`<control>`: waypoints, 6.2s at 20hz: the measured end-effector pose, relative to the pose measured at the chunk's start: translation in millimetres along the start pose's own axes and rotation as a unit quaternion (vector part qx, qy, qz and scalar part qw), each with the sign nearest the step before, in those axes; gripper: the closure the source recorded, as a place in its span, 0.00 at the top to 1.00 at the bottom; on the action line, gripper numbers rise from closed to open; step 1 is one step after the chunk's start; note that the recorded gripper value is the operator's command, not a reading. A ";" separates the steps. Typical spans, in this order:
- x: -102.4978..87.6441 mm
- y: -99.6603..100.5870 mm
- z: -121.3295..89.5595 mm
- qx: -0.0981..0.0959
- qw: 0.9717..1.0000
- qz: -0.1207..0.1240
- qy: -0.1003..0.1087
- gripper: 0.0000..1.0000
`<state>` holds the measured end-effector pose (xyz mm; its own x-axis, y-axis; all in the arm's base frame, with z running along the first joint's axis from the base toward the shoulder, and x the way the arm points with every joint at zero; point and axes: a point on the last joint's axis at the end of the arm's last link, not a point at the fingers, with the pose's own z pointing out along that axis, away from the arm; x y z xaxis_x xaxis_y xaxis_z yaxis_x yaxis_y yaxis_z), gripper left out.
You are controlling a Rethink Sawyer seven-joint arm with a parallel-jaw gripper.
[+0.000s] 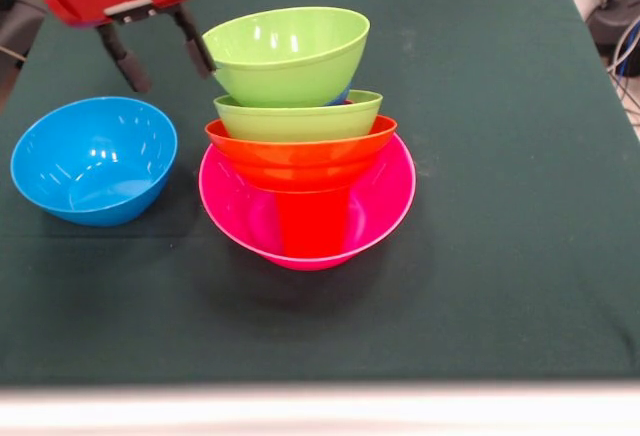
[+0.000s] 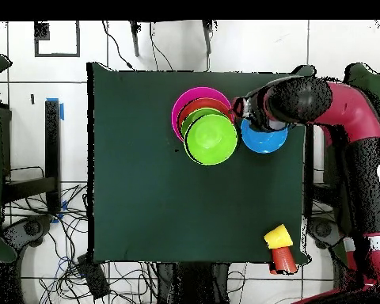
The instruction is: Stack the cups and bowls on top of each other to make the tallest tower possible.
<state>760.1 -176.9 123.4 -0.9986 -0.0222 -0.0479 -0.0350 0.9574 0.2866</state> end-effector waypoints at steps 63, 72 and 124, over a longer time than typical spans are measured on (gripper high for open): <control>-57.2 -68.9 79.5 0.073 0.995 0.036 0.049 1.00; -49.1 -81.1 96.3 0.104 0.991 0.043 0.066 1.00; -33.9 -91.9 21.4 0.169 0.971 0.146 0.088 1.00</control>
<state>798.1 -258.0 78.2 -0.9562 0.2440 0.1616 0.2359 0.9694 -0.0676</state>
